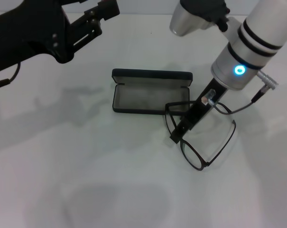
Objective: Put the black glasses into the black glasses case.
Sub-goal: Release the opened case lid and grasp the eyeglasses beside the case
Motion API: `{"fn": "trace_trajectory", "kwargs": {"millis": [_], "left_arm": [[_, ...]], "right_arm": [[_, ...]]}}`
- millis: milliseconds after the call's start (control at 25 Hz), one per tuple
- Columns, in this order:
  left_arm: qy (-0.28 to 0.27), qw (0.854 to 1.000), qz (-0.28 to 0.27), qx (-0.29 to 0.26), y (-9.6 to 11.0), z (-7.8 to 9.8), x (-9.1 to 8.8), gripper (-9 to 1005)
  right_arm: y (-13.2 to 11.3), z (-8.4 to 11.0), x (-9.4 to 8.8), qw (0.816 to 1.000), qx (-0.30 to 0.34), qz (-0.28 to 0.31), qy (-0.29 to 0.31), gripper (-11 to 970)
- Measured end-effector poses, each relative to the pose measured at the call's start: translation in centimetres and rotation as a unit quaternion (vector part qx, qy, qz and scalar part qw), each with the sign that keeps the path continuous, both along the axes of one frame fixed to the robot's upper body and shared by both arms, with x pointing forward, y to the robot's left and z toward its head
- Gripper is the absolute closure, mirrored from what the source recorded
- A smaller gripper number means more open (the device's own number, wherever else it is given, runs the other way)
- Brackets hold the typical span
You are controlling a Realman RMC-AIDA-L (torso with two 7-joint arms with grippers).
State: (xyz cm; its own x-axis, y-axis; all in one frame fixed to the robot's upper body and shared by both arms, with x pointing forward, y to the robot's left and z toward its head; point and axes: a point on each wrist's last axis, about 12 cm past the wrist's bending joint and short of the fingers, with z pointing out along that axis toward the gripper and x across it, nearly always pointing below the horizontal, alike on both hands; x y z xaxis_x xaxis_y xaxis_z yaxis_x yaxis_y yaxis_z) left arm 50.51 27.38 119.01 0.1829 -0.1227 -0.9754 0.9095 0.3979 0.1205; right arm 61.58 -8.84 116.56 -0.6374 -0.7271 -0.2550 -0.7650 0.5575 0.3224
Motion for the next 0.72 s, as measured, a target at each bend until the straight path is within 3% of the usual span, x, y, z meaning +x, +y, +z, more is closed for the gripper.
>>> {"fn": "trace_trajectory", "kwargs": {"millis": [600, 720], "left_arm": [[0.018, 1.0, -0.002, -0.009, -0.2, -0.8, 0.3, 681], [0.019, 1.0, -0.002, -0.009, -0.1, -0.8, 0.2, 682]], "right_arm": [[-0.2, -1.4, -0.6, 1.0, 0.015, 0.003, 0.003, 477], [-0.4, -1.6, -0.6, 1.0, 0.018, -0.001, 0.005, 559]]}}
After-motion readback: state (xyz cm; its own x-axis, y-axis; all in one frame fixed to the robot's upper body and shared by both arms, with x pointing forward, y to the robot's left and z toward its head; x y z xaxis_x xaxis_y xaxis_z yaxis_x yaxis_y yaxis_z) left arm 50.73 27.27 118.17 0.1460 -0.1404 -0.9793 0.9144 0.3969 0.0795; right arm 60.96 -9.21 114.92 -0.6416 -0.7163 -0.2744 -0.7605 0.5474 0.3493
